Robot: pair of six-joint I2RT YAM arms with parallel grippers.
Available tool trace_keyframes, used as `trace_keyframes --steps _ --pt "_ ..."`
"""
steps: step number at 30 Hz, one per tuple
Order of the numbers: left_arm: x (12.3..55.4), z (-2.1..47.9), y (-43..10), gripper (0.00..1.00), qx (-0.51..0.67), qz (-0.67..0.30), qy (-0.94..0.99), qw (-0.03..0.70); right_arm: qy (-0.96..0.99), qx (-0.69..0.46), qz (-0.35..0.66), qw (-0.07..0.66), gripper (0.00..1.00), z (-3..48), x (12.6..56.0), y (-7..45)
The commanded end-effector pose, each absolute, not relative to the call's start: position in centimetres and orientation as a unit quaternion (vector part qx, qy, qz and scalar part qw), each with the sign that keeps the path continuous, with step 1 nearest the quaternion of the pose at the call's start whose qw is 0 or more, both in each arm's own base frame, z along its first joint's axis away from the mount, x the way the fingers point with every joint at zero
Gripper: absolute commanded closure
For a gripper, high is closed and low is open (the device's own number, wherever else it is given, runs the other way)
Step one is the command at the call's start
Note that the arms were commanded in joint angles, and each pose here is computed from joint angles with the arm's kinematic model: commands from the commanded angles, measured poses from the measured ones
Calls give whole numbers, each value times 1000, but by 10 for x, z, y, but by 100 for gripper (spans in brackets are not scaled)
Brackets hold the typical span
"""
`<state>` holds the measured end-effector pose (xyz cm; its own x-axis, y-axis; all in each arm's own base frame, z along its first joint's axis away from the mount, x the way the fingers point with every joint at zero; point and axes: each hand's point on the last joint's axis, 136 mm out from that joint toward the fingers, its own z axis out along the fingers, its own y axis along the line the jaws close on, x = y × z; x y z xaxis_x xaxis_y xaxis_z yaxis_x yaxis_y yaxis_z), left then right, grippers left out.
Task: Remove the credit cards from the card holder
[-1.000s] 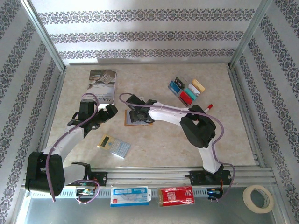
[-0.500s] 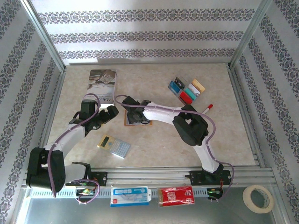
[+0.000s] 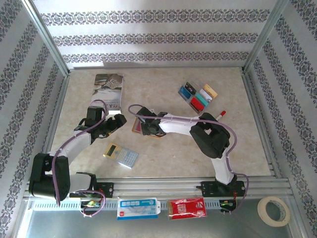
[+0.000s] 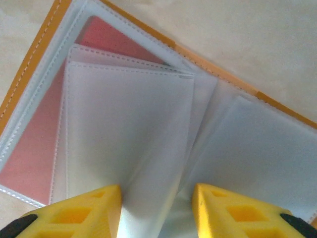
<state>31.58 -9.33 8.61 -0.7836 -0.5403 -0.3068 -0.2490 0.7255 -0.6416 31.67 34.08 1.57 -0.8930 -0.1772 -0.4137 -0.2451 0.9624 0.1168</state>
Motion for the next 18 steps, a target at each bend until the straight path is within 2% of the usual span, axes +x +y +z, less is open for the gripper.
trace_keyframes --steps 1,7,15,18 --pt "322 96 -103 14 -204 -312 893 253 988 -118 36 93 56 -31 266 307" --pt "318 93 -128 30 -185 -340 893 229 987 -106 69 104 58 -24 283 320" --pt "309 72 -181 64 -164 -399 887 165 984 -87 119 96 62 -22 289 329" --pt "307 61 -193 68 -163 -402 888 153 985 -81 123 91 64 -24 287 328"
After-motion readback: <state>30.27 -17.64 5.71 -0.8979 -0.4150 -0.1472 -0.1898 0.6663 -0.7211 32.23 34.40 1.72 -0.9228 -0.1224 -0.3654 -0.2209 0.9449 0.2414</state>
